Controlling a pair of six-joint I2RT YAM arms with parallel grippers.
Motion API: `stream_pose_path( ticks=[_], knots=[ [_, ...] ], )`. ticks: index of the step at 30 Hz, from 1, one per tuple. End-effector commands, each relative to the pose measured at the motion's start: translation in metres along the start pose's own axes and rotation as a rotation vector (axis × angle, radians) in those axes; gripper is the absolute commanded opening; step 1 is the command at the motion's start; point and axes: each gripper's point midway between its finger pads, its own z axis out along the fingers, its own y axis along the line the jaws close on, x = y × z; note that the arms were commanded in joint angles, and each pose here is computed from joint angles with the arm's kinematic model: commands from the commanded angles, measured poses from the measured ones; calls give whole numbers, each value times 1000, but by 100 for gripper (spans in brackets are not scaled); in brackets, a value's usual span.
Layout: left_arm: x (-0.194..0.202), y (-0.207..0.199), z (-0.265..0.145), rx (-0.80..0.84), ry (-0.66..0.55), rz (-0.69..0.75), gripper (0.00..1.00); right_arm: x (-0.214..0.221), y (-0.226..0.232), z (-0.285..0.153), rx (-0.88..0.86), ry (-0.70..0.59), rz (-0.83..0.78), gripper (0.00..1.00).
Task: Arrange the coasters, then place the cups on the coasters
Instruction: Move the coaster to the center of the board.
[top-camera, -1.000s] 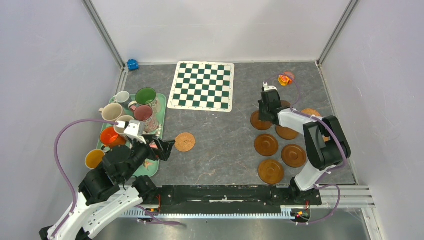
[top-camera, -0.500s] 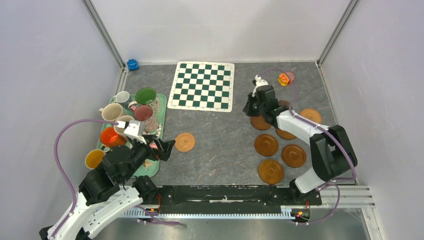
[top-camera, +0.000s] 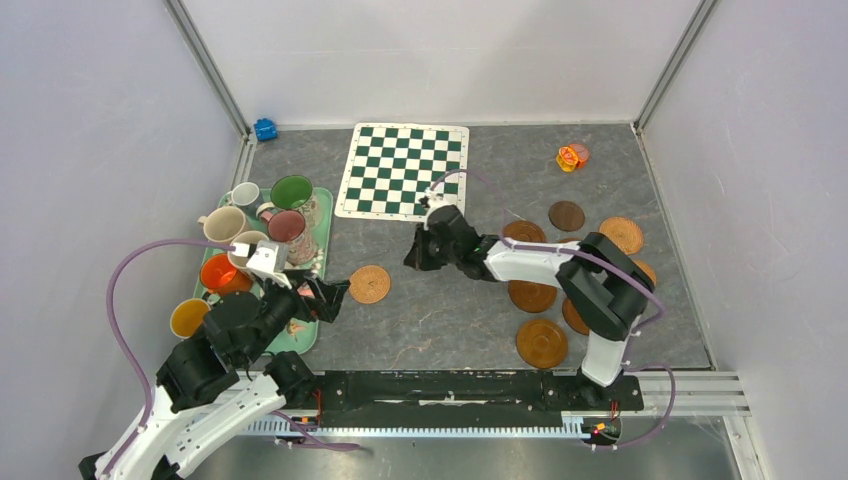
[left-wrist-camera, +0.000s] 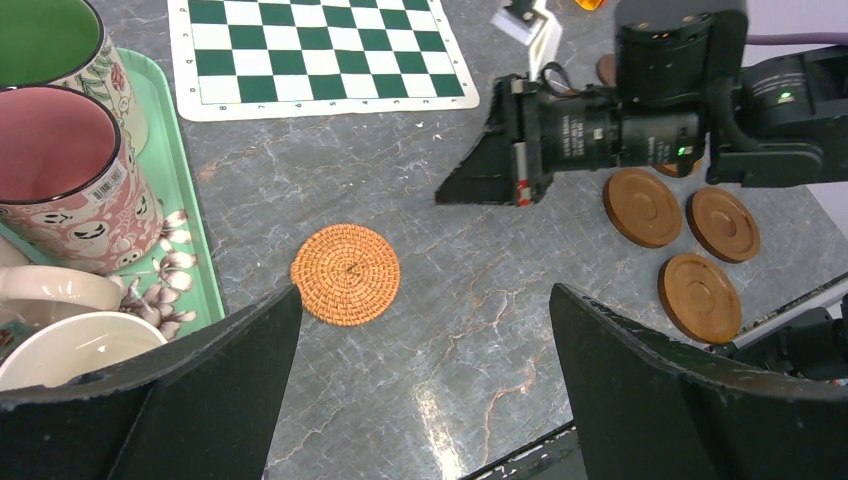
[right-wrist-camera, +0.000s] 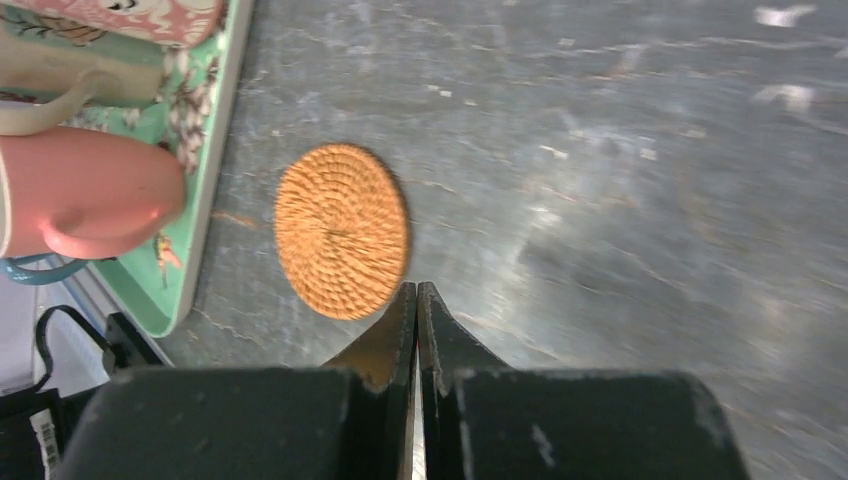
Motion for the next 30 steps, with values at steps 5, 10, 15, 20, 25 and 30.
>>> stream_pose_path(
  ticks=[5,10,15,20,25,30],
  knots=[
    [-6,-5,0,25,-28,-4,100,-1,67,39,-91,-28,-4,0],
    [-7,-5,0,28,-29,-4,100,14,87,55,-116,2,-22,0],
    [-6,-5,0,26,-28,-1,100,27,95,68,-118,31,-40,0],
    [-6,-5,0,26,-28,-2,100,39,92,77,-93,55,-57,0],
    [-6,-5,0,25,-26,-1,100,55,76,80,-40,94,-74,0],
    [-5,-4,1,23,-25,-1,100,65,54,72,32,113,-105,0]
  ],
)
